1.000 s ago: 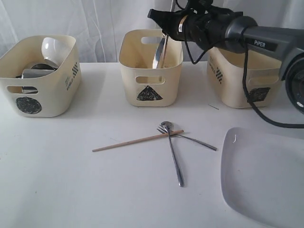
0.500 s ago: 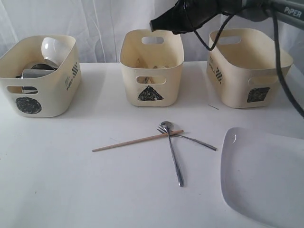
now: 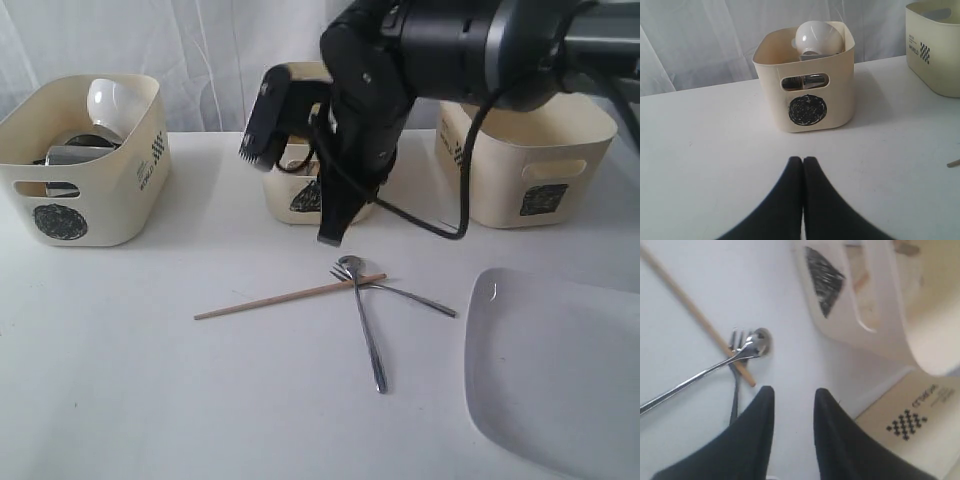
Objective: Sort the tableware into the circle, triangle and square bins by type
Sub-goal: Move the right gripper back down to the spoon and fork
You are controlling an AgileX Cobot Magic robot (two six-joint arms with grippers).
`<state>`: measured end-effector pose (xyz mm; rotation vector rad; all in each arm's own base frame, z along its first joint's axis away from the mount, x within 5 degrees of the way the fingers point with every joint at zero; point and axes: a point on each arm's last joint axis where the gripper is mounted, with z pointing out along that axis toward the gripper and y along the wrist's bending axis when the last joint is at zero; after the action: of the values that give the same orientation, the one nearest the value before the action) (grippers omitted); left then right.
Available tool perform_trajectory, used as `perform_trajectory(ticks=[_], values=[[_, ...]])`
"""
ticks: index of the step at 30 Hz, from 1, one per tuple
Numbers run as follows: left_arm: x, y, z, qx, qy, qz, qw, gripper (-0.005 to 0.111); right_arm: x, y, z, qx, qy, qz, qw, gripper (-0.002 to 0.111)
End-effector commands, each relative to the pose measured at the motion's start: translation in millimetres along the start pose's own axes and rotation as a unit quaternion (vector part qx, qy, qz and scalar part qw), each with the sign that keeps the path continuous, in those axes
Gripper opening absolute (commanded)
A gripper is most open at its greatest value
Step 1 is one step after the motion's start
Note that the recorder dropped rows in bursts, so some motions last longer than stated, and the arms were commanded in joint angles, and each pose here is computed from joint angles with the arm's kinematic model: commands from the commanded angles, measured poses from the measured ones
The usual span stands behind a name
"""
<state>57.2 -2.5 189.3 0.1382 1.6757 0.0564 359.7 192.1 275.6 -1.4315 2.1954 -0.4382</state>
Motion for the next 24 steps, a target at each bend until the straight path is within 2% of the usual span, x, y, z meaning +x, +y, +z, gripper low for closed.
perform_trajectory(ticks=[1,3,6,8,13,19,20,22,24], values=[[0.6,-0.2,-0.2,0.001,-0.001,-0.004,1.000,0.000,-7.3,21.9,10.0,-0.047,0.004,-0.076,0.996,0.027],[0.6,-0.2,-0.2,0.001,-0.001,-0.004,1.000,0.000,-9.2,26.6,17.6,-0.059,0.004,-0.076,0.995,0.027],[0.6,-0.2,-0.2,0.001,-0.001,-0.004,1.000,0.000,-9.0,30.6,29.1,-0.072,0.008,-0.114,0.991,0.027],[0.6,-0.2,-0.2,0.001,-0.001,-0.004,1.000,0.000,-8.0,31.7,35.2,-0.087,0.004,-0.117,0.989,0.031],[0.6,-0.2,-0.2,0.001,-0.001,-0.004,1.000,0.000,-8.8,36.1,42.5,-0.114,-0.009,-0.112,0.987,0.054],[0.6,-0.2,-0.2,0.001,-0.001,-0.004,1.000,0.000,-7.1,38.1,56.4,-0.121,-0.003,-0.124,0.985,0.055],[0.6,-0.2,-0.2,0.001,-0.001,-0.004,1.000,0.000,-5.2,40.2,57.9,-0.130,0.009,-0.118,0.984,0.055],[0.6,-0.2,-0.2,0.001,-0.001,-0.004,1.000,0.000,-2.5,42.8,59.0,-0.142,0.034,-0.050,0.988,0.054],[0.6,-0.2,-0.2,0.001,-0.001,-0.004,1.000,0.000,1.2,41.2,55.5,-0.142,0.064,0.071,0.985,0.051]])
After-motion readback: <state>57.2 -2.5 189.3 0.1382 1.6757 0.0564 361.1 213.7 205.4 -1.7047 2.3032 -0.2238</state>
